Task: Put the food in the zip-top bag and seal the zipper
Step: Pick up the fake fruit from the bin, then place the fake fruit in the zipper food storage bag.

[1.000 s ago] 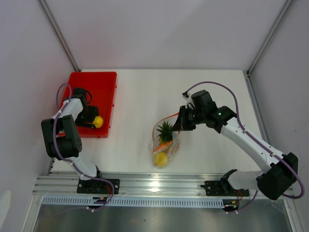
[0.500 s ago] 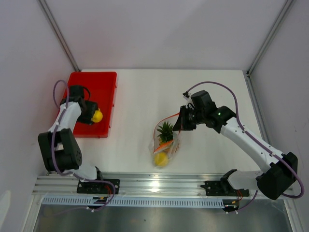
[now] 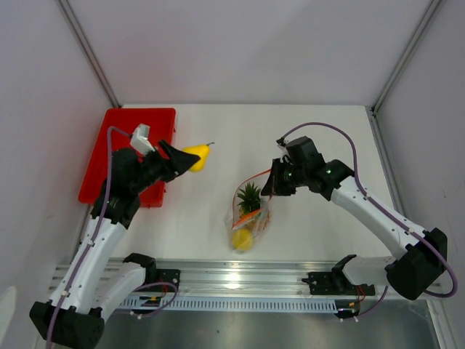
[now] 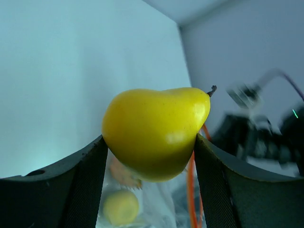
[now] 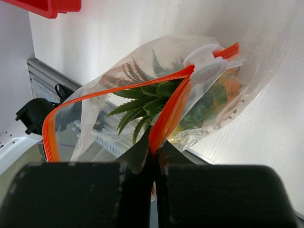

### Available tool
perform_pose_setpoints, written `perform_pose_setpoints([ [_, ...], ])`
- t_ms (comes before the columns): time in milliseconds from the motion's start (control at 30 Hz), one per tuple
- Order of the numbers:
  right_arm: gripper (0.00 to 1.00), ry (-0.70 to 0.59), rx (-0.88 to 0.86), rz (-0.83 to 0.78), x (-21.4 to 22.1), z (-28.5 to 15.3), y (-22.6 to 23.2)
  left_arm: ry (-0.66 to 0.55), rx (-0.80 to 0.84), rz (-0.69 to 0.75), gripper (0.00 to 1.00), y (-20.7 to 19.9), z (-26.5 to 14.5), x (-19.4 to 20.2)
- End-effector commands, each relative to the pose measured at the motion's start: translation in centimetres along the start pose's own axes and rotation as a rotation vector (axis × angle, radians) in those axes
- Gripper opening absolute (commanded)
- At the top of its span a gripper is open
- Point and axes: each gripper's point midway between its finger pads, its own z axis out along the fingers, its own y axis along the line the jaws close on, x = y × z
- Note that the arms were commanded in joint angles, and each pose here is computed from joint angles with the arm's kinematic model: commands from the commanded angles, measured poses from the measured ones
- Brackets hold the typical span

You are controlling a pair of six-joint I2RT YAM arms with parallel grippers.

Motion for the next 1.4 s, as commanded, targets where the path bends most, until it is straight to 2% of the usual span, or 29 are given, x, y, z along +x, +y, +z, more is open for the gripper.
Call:
perform_pose_setpoints([
  [0,0.0,-0.042,0.006,0.001,-1.0,-0.6,0.6,0.132,0.486,0.308,0.01,-11.2,-3.2,3.1],
  [167,0.0,-0.051,-0.007,0.004,-1.0,-0.9,1.2,0.214,0.696,0.46,0.02,-15.4,-5.6,7.0],
  [300,0.0,-0.055,-0.006,0.005,-1.0,-1.0,1.6,0.269,0.729,0.484,0.04,-16.3,-5.4,8.9],
  [500,0.0,-0.07,-0.002,0.005,-1.2,-1.5,1.8,0.343,0.708,0.436,0.04,-16.7,-4.4,12.0],
  [700,0.0,-0.071,-0.004,0.014,-1.2,-1.5,1.9,0.367,0.634,0.341,0.04,-16.4,-3.4,14.0],
  [733,0.0,-0.074,-0.007,0.011,-1.2,-1.6,2.0,0.362,0.631,0.338,0.07,-16.5,-3.3,14.1],
  [767,0.0,-0.075,-0.006,0.012,-1.3,-1.6,2.0,0.368,0.622,0.335,0.15,-16.2,-3.3,14.4],
  [867,0.0,-0.075,-0.005,0.011,-1.3,-1.7,2.1,0.39,0.59,0.323,0.22,-15.6,-2.6,15.1],
  [933,0.0,-0.079,-0.005,0.009,-1.3,-1.8,2.1,0.412,0.575,0.322,0.26,-15.1,-2.3,15.9],
  [1167,0.0,-0.08,-0.004,0.013,-1.2,-2.1,2.0,0.44,0.495,0.31,0.28,-12.9,-1.1,17.6],
  [1200,0.0,-0.082,-0.005,0.012,-1.2,-2.2,2.1,0.435,0.467,0.306,0.34,-12.5,-0.9,17.6],
  [1367,0.0,-0.088,-0.011,0.015,-1.2,-2.6,2.3,0.408,0.401,0.297,0.46,-11.8,-0.9,16.8],
])
